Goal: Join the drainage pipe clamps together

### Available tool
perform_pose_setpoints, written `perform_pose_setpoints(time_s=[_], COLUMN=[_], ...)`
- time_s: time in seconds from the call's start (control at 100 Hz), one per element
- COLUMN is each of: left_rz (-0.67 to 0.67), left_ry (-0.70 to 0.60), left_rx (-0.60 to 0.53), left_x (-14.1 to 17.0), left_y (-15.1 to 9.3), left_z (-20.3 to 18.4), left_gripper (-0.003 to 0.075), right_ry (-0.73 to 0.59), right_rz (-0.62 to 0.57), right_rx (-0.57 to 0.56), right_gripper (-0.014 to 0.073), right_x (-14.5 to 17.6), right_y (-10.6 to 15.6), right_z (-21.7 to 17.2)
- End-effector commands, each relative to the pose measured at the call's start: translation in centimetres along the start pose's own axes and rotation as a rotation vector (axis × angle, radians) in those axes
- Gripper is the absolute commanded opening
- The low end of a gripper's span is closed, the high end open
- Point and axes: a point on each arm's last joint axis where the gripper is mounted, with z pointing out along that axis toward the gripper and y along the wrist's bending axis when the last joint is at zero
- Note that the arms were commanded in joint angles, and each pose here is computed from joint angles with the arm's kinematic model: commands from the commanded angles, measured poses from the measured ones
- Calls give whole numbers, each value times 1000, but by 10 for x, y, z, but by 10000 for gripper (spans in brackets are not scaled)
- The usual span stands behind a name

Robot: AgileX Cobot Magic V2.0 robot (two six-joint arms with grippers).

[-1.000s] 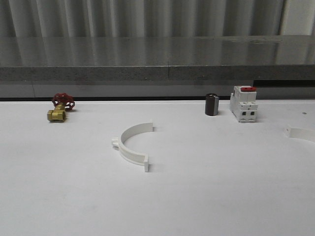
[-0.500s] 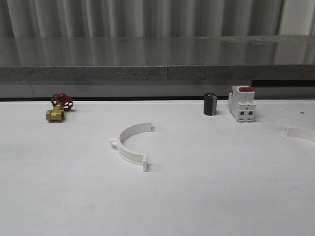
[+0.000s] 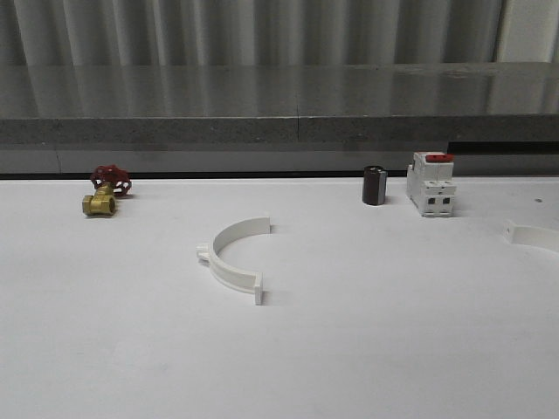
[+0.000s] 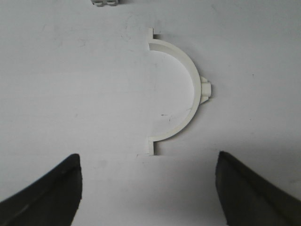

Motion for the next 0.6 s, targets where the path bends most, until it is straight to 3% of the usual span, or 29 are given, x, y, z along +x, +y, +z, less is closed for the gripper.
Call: perform_pose_setpoints(time_s=[0.0, 0.23, 0.59], left_rz=[1, 1, 1], left_ry=[-86, -86, -86], left_rx=[14, 14, 14], left_x=[-14, -14, -14], left_y=[-2, -2, -2], left_z=[-3, -3, -3], left_gripper=[-20, -20, -20], right_ry=[-80, 49, 166], right_rz=[-1, 19, -14], right_rx=[-3, 68, 89], right_gripper=[596, 596, 596], right_x=[-25, -60, -69], right_y=[1, -26, -46], right_z=[-1, 43, 115])
